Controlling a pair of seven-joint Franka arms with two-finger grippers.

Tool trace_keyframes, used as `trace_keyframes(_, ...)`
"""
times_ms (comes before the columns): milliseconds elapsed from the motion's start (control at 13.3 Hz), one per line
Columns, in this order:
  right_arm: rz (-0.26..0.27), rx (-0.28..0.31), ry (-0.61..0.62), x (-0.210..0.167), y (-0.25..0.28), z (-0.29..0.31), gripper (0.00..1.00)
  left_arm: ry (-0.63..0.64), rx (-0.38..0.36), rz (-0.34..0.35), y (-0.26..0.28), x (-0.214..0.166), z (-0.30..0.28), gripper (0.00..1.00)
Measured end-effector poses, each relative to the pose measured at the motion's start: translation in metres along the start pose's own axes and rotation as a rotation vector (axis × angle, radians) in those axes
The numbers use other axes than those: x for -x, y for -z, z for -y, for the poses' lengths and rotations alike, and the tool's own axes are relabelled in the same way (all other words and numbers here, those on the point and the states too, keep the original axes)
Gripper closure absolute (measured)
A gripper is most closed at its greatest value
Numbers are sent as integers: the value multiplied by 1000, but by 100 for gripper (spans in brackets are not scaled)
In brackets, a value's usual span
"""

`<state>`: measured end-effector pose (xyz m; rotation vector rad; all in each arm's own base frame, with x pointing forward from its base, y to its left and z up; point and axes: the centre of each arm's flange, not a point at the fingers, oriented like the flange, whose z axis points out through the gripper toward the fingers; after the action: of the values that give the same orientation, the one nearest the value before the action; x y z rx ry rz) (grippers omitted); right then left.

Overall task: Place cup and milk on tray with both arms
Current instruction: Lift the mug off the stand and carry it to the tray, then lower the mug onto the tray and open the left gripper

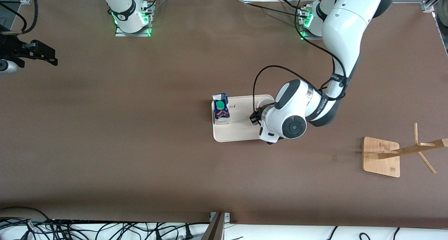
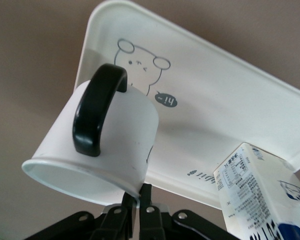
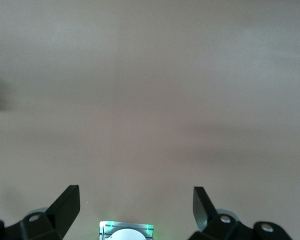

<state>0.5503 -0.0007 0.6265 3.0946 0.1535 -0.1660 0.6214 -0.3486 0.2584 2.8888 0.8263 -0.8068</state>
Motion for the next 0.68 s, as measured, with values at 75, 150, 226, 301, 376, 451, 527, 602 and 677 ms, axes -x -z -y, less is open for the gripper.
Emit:
trace_keyframes(75, 0, 0, 0, 0, 0, 0, 0, -5, -16, 12, -14, 4, -6, 93)
trace_keyframes(150, 0, 0, 0, 0, 0, 0, 0, -12, -36, 19, -29, 11, -12, 93)
trace_keyframes(226, 0, 0, 0, 0, 0, 0, 0, -11, -50, 25, -39, 17, -18, 93)
trace_keyframes(301, 0, 0, 0, 0, 0, 0, 0, -8, -58, 28, -43, 21, -20, 93)
trace_keyframes(376, 0, 0, 0, 0, 0, 0, 0, -5, -60, 28, -44, 20, -20, 87)
trace_keyframes(451, 0, 0, 0, 0, 0, 0, 0, 2, -62, 28, -46, 16, -18, 79)
trace_keyframes(527, 0, 0, 0, 0, 0, 0, 0, 8, -62, 28, -46, 12, -16, 68)
trace_keyframes(602, 0, 0, 0, 0, 0, 0, 0, 12, -60, 26, -44, 9, -15, 57)
trace_keyframes(677, 0, 0, 0, 0, 0, 0, 0, 15, -55, 22, -41, 7, -14, 47)
